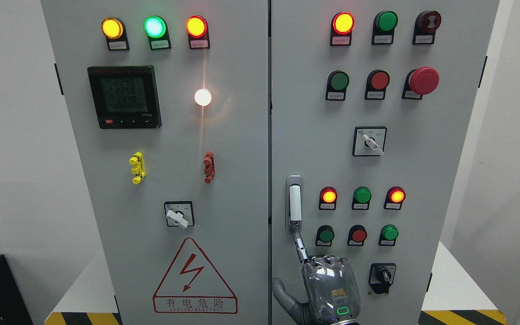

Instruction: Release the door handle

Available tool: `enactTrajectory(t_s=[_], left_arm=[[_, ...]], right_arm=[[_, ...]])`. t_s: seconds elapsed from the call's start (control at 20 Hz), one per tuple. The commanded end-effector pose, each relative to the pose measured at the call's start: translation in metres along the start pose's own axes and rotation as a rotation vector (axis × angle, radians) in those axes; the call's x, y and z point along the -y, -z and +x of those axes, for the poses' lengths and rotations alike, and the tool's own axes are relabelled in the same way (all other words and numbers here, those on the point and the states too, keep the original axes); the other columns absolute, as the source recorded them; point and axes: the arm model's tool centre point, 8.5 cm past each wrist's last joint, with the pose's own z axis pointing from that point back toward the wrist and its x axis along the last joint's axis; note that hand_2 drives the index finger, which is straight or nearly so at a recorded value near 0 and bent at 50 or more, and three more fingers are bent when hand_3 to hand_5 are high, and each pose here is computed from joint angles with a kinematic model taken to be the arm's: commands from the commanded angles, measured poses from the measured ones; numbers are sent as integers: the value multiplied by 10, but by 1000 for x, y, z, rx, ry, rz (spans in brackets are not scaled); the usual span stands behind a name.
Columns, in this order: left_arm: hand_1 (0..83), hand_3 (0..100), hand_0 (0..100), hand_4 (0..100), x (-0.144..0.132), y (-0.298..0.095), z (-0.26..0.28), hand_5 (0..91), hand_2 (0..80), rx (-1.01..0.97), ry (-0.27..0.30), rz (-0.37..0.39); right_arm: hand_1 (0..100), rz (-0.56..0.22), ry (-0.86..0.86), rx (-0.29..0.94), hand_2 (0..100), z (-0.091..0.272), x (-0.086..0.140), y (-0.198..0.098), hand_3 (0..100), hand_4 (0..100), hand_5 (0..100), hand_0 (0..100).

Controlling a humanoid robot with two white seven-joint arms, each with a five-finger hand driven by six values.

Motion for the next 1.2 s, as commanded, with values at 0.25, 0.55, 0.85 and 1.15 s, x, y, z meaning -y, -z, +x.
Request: enactTrajectory(t_s=[0.25,0.55,0.85,1.15], left_arm=[[556,0,120,0,-1,0,7,0,0,-3,2,4],[556,0,120,0,-1,0,7,0,0,-3,3,4],[556,0,120,0,-1,0,7,0,0,-3,2,4],[556,0,120,0,-1,0,7,0,0,-3,2,4]], right_arm=[[239,9,-1,-5,41,-1,-2,-1,1000,1000,1000,339],[238,12,0,-6,41,-1,-3,-2,1000,1000,1000,339],[238,18,1,-8,41,-1,-5,-5,1000,1000,1000,339],[238,15,-1,-7,41,-2,-4,-4,1000,1000,1000,339]])
